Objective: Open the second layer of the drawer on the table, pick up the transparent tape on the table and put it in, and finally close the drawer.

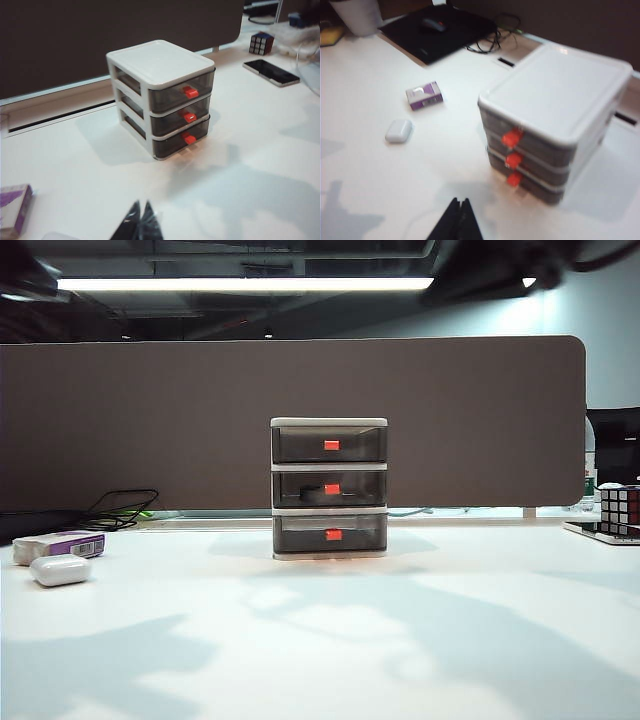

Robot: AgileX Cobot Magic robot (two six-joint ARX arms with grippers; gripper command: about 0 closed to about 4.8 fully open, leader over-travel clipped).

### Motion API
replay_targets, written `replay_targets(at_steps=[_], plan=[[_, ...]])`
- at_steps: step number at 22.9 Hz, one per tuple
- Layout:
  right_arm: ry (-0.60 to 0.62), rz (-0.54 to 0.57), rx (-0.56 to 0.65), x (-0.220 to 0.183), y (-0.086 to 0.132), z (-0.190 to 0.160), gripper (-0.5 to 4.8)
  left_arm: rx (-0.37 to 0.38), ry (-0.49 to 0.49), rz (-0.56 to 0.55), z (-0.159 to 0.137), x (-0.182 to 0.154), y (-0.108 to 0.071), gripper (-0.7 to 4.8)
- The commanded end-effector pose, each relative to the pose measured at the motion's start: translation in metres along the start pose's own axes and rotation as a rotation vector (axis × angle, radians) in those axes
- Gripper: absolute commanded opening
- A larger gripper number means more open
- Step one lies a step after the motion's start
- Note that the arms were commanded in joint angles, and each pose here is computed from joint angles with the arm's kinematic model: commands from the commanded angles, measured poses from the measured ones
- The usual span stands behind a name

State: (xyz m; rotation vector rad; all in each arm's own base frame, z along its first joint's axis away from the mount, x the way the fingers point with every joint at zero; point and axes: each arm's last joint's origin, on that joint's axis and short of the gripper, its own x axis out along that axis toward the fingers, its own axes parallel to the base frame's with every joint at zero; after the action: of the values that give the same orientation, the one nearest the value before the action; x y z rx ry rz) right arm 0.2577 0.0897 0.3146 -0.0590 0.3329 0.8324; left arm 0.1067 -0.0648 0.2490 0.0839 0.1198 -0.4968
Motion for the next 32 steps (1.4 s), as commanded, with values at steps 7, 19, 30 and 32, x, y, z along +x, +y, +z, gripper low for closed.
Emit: replay_targets(at_steps=[7,19,30,32], plan=[[-0.046,-0.156,0.070,-0.060,0.040,-0.074,-0.05,-0.191,-0.111,0.122,-0.032,-0.037,0.005,-0.06],[-0.176,-0.365,0.158,-0.102,0.068,-0.152,-0.05,-0.188,-0.081,0.235,-0.069,-0.027,0.006,-0.06],[-0.162,-0.402,0.214,-0.096,0.069,-0.201,-0.05,-0.226,-0.092,0.167,-0.084,-0.019,0.003,-0.06],[-0.157,-0.402,0.218,-0.093,0.069,-0.212,-0.05,-0.230,-0.123,0.146,-0.087,-0.017,0.002,-0.06]])
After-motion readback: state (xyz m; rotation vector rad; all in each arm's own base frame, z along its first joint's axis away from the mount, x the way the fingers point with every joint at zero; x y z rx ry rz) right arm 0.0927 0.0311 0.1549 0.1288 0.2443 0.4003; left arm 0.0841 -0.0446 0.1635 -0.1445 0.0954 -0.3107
